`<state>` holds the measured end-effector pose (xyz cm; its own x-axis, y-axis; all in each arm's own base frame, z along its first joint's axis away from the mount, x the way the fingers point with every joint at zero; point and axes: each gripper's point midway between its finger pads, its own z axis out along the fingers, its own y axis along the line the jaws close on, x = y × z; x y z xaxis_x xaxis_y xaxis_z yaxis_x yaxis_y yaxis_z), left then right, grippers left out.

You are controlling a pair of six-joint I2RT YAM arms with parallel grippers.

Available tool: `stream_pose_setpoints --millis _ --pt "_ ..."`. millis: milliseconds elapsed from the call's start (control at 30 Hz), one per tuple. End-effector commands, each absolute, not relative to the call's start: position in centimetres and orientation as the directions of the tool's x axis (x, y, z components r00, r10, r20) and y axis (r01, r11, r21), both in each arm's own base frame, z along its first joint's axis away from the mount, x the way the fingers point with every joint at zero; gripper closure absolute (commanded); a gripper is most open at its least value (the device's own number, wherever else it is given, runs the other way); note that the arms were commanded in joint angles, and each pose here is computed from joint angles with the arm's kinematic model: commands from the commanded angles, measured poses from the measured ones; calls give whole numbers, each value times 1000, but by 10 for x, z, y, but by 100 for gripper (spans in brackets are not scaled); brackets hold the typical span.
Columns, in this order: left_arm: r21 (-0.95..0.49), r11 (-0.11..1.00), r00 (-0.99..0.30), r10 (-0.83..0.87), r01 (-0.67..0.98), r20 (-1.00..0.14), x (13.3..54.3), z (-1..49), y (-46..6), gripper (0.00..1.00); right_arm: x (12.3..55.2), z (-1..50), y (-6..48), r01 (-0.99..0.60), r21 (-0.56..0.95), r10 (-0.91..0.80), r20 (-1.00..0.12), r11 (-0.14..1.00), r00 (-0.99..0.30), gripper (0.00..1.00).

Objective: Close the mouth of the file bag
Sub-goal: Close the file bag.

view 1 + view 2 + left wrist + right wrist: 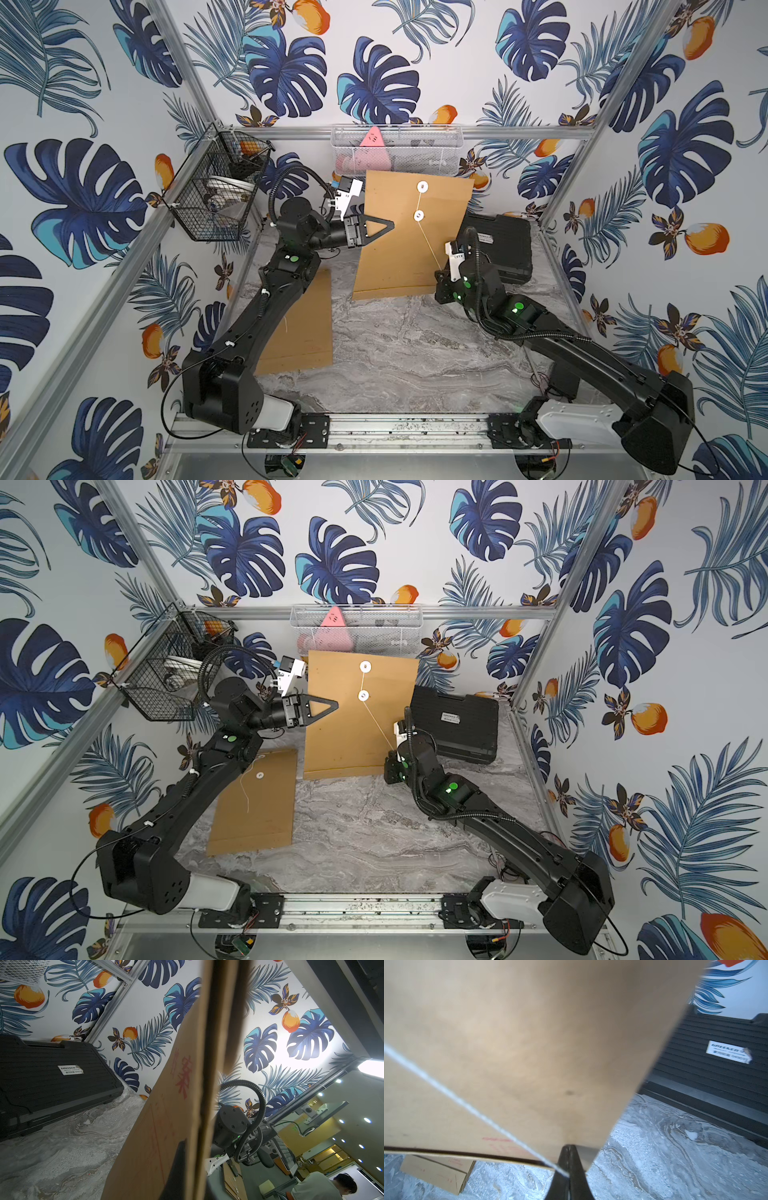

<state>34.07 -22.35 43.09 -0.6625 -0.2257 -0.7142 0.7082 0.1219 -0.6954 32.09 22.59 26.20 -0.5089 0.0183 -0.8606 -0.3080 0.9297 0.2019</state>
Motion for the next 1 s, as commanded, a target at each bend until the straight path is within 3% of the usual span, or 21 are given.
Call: stream_pose_setpoints --millis 0,433,967 --pt "-669 124 -629 -249 733 -736 341 438 -220 100 323 262 214 -279 190 16 -850 941 -526 100" --pt "-682 141 -637 -263 717 -724 344 429 -216 100 351 291 173 -113 138 66 -868 984 -492 100" --pt "-728 185 -677 -272 660 -684 352 406 -215 100 367 336 157 -61 102 68 -909 993 -411 100"
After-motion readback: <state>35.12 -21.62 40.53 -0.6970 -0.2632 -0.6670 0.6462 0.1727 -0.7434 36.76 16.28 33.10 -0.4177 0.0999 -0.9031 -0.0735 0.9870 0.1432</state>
